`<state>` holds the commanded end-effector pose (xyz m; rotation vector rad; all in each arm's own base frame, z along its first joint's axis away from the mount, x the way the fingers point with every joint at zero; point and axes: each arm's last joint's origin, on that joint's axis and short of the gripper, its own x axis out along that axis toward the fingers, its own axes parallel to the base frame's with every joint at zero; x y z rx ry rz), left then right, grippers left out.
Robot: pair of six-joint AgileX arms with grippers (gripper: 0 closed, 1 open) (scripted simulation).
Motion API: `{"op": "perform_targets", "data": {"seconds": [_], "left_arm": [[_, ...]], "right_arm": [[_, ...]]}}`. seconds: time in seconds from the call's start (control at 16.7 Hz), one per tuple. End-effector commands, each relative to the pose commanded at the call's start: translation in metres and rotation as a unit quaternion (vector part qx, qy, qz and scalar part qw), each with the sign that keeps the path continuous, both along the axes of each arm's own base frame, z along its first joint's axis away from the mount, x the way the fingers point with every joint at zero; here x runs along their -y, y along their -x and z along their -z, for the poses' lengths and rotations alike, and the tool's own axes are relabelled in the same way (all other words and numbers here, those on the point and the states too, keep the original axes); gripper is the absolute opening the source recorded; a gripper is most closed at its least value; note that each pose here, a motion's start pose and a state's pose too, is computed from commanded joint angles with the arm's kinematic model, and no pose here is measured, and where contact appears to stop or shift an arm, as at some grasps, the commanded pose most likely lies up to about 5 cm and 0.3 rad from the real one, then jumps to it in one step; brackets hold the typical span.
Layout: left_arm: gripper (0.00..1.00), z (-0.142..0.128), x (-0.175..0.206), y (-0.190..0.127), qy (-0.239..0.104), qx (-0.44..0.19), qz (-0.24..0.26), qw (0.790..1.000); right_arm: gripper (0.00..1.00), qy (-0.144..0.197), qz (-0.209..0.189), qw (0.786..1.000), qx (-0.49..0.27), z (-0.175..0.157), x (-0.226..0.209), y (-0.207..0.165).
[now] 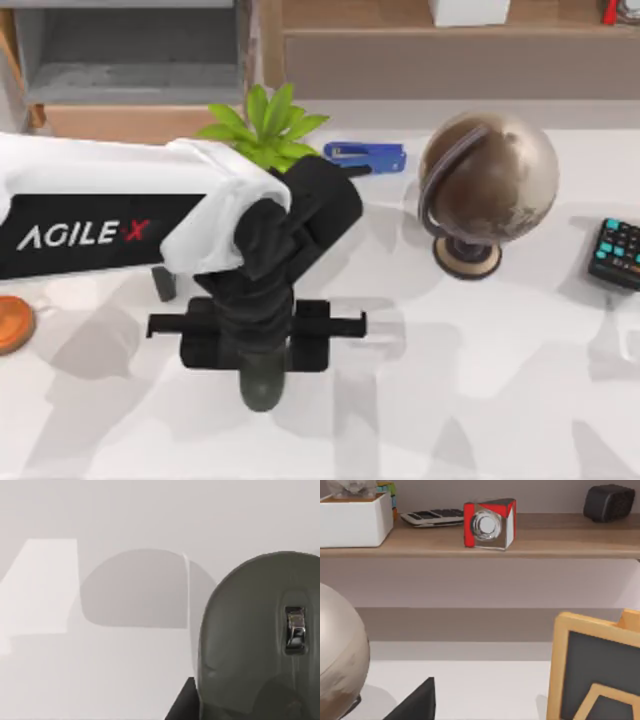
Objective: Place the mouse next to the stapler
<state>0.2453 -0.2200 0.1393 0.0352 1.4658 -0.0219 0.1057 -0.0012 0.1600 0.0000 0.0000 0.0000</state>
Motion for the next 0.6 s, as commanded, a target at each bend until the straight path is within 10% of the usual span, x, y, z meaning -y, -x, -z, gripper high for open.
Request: {"op": "perform_targets", "data": {"seconds": [0.6], "left_arm": [[0.9,0.0,0.0,0.0,0.0,0.0,0.0,1.0]], "right_arm": [[1.0,0.0,0.0,1.0,0.0,0.0,0.0,0.0]]}}
